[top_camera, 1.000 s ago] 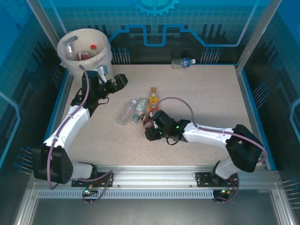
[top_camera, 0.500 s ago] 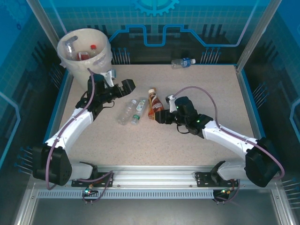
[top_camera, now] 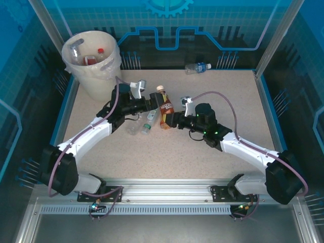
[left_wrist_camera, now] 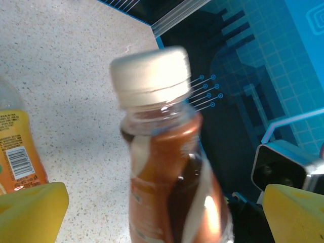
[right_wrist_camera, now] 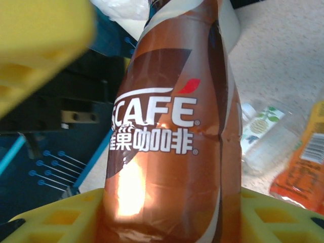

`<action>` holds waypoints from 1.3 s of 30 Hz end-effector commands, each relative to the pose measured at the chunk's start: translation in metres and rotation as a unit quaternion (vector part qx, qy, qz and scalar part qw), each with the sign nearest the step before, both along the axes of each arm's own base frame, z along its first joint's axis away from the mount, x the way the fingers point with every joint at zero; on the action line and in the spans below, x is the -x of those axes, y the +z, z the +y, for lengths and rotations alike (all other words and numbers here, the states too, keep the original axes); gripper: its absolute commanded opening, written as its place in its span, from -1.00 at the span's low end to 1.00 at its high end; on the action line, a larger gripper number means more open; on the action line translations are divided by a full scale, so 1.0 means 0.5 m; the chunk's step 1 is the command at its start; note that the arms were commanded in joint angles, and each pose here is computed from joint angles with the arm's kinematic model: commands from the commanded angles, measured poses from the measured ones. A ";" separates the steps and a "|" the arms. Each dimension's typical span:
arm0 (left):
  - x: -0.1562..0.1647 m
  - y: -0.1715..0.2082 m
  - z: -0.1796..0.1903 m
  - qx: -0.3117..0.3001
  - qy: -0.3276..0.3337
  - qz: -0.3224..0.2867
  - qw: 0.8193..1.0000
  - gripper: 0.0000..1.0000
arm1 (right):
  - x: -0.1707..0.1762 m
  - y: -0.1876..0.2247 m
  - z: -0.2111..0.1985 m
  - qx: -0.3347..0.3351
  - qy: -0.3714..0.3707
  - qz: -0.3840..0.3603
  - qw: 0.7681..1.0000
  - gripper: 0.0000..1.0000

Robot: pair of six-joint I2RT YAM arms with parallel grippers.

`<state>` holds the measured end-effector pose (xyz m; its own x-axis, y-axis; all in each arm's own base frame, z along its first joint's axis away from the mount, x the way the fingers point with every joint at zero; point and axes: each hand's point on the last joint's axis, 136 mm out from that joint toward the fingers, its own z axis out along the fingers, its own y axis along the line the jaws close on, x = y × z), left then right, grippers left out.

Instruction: Put the plastic bottles in the bin

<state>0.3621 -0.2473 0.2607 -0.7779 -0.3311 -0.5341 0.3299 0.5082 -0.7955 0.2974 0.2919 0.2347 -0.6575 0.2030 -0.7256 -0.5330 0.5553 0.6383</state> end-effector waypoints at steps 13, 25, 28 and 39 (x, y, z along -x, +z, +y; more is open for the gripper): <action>0.033 0.003 -0.060 0.030 -0.068 0.005 0.997 0.69 | -0.005 0.042 0.027 -0.031 0.036 -0.042 0.998 -0.19; 0.018 0.003 -0.070 0.007 -0.066 -0.004 0.998 0.07 | -0.005 0.042 0.046 -0.020 0.061 -0.052 0.997 0.21; 0.005 0.006 -0.060 -0.008 -0.044 -0.012 0.999 0.01 | -0.005 0.041 0.040 -0.006 0.054 -0.056 0.997 0.40; -0.038 0.008 -0.022 -0.039 0.027 -0.022 0.999 -0.03 | 0.000 0.026 0.000 0.059 0.023 -0.069 0.996 0.98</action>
